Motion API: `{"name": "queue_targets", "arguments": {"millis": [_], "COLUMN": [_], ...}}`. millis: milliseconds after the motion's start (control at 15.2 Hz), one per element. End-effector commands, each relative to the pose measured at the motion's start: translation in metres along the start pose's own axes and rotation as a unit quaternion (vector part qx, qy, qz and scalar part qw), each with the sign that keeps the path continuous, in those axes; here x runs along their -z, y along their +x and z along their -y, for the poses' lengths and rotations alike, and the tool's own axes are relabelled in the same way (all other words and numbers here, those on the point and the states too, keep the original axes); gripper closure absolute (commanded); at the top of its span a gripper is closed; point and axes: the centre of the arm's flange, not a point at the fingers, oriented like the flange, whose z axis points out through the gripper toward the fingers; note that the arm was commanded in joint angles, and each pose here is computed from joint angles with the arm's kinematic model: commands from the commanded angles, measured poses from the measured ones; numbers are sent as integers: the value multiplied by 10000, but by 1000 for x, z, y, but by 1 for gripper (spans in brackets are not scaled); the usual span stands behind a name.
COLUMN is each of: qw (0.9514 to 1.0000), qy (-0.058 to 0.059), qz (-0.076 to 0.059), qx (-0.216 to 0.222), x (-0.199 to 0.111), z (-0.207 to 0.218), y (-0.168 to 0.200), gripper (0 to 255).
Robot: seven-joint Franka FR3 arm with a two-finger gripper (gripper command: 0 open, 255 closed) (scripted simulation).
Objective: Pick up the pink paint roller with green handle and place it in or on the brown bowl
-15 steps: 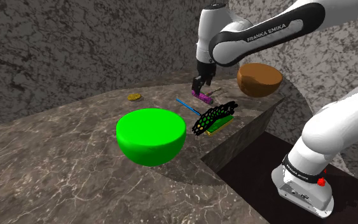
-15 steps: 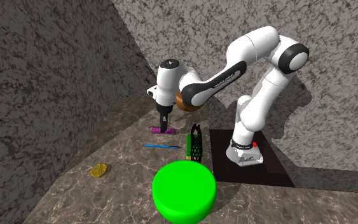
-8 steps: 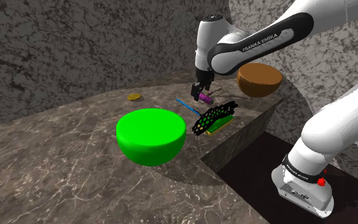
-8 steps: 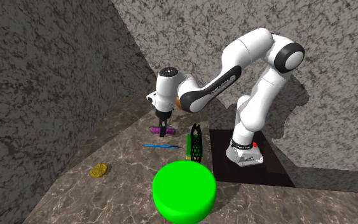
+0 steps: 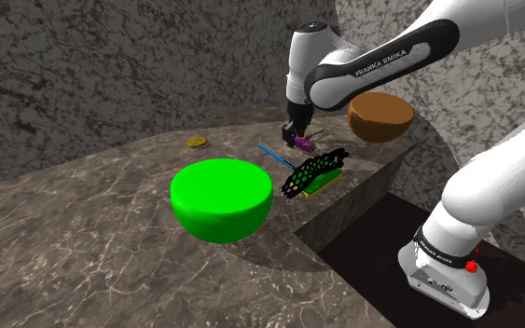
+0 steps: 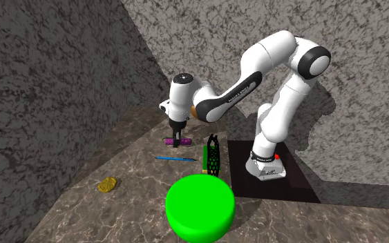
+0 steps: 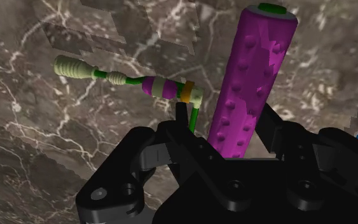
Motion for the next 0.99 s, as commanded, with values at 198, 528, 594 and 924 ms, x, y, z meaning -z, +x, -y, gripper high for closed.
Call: {"name": "queue_targets", "arguments": {"millis": [198,528,594,924], "qw": [10000,10000,10000,10000], "qy": [0,0,0,0], "qz": [1,1,1,1], "qx": [0,0,0,0], "x": [0,5,10,36], "z": [0,-1,-2,-7], "y": [0,1,1,5], "gripper": [255,255,255,255]}}
